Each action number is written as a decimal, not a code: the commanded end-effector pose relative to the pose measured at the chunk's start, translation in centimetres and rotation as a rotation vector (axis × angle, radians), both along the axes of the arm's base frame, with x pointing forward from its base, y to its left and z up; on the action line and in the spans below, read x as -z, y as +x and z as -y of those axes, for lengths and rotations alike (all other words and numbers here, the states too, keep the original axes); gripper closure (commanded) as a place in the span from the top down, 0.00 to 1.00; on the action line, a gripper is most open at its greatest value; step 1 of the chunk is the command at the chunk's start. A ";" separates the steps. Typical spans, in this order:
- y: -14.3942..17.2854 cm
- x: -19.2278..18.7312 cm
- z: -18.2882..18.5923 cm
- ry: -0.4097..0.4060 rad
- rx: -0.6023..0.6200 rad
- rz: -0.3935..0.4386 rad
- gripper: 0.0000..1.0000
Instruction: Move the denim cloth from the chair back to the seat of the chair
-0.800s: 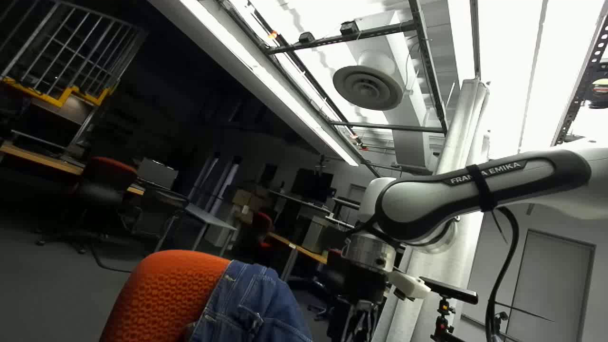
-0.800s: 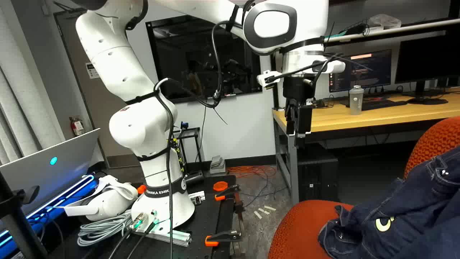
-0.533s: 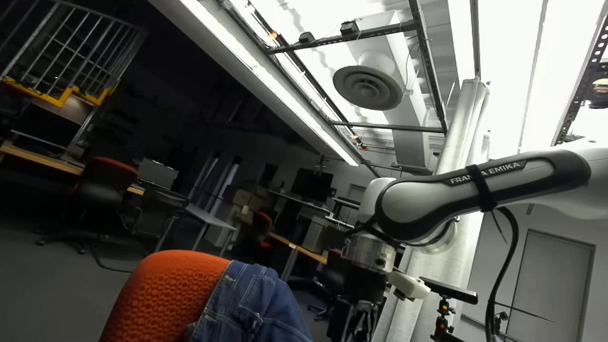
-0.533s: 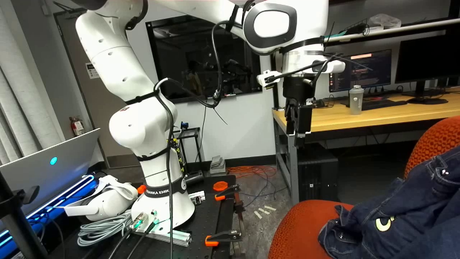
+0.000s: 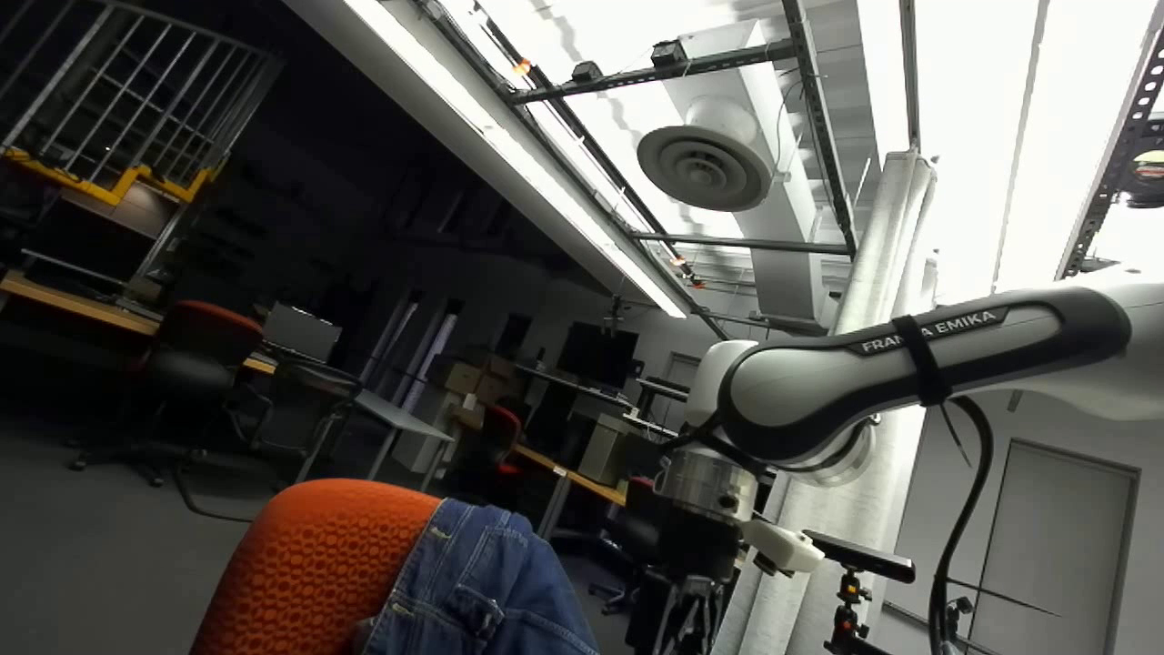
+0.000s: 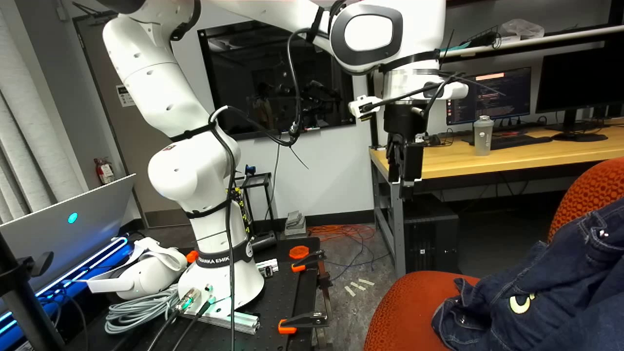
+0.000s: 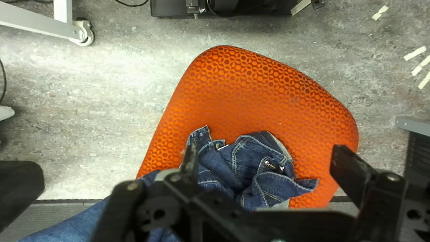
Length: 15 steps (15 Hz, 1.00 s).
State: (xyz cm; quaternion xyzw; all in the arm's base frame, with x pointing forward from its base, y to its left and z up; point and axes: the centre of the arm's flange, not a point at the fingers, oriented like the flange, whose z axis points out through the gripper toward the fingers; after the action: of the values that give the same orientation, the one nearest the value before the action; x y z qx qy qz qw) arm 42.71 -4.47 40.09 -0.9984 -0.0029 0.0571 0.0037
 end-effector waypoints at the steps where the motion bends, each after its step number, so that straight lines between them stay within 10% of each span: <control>1: 0.2 0.0 0.1 0.001 0.003 0.009 1.00; 15: 9.1 1.9 4.2 -0.055 0.156 0.234 1.00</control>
State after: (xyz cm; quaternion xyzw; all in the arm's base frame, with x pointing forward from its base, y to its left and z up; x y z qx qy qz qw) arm 48.38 -7.63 38.64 -0.9973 0.0588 -0.0431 -0.0109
